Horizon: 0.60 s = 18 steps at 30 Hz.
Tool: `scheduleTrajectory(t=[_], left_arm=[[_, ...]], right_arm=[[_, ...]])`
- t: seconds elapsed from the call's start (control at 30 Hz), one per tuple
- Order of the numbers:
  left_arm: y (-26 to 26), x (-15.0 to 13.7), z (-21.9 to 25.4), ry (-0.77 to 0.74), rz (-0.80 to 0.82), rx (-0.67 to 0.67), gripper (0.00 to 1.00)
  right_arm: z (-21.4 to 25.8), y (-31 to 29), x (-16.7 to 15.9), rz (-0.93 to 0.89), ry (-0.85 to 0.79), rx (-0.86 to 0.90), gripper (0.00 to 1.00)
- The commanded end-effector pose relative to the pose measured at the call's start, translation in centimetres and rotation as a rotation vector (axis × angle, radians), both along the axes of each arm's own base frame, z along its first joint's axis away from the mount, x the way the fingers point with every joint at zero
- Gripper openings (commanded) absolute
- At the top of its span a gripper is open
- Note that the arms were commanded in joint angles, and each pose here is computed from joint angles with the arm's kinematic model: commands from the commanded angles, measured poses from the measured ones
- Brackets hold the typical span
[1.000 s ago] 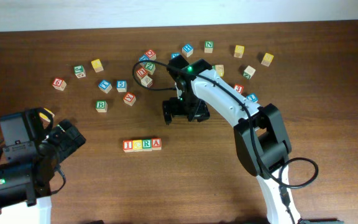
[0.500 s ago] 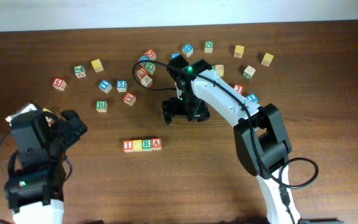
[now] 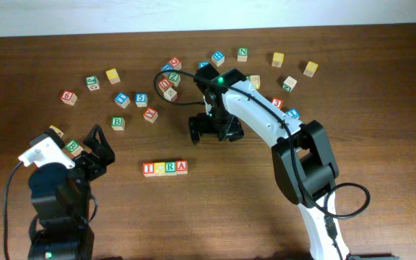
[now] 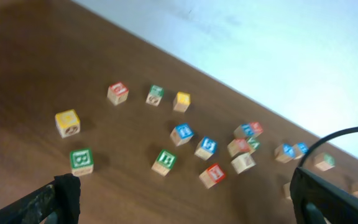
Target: Spell out ICRA
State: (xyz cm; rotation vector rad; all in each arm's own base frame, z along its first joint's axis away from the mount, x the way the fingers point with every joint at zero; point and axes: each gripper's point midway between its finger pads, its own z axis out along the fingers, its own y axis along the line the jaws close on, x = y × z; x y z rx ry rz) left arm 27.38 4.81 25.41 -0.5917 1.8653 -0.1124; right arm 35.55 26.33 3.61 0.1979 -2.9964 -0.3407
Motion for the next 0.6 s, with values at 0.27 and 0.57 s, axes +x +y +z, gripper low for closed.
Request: scheduleTrajectory(t=[0.27, 0.57], left_arm=[[-0.3, 0.6, 4.2, -0.307, -0.014, 0.034, 0.99], [-0.4, -0.5, 2.5, -0.408, -0.013, 0.045, 0.99]], right_arm=[[-0.3, 0.2, 0.3, 0.011, -0.006, -0.002, 0.98], [-0.3, 0.2, 0.3, 0.012, -0.006, -0.002, 0.98]])
